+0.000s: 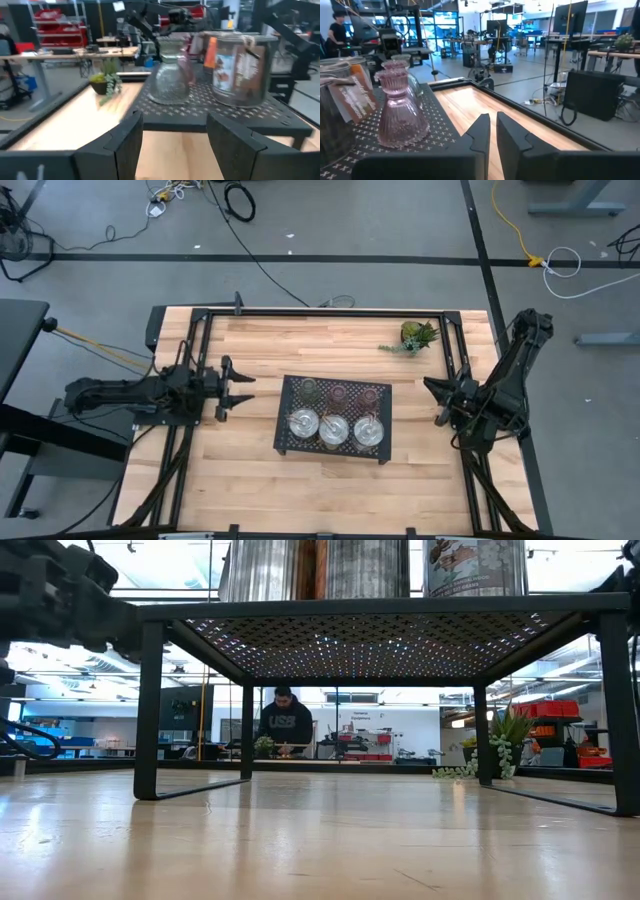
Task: Pick & Place candle stick holders
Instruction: Return to Home Position
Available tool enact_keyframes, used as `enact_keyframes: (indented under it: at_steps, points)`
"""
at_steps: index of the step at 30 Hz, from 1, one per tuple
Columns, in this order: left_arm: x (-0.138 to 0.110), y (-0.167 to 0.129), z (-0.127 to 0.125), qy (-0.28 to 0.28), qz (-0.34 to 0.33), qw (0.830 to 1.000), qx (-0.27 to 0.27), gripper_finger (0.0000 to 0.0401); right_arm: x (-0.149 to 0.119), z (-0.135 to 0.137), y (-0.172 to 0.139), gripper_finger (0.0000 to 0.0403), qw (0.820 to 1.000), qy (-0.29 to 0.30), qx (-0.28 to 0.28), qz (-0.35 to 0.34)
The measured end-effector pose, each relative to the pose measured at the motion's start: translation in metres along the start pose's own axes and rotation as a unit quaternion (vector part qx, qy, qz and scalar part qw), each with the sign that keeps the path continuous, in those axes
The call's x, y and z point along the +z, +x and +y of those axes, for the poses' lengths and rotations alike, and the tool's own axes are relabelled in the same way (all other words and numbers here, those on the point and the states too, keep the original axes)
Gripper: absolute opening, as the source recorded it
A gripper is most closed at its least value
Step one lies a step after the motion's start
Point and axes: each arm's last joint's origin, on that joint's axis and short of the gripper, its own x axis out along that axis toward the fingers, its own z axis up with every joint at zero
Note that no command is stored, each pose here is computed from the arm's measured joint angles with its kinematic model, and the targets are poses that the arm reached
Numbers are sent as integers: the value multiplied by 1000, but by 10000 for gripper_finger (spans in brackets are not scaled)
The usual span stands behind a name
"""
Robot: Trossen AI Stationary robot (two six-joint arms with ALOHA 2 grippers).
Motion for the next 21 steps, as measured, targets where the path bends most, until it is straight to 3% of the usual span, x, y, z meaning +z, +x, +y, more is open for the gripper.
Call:
enact_keyframes:
  at_steps: [6, 10, 16, 21]
  points:
    - [8, -1, 9, 31, -39, 998, 29, 222, -5, -1, 0, 32, 1000, 8, 3, 0]
    - [5, 0, 18, 30, -22, 997, 64, 222, -17, -11, 1, 32, 1000, -18, -9, 1]
    - [1, 4, 27, 11, -4, 999, 48, 222, -17, -13, 7, 32, 996, 78, -50, -3]
    - [5, 10, 34, 24, -27, 998, 45, 222, -19, -8, 12, 32, 995, 45, -85, -14]
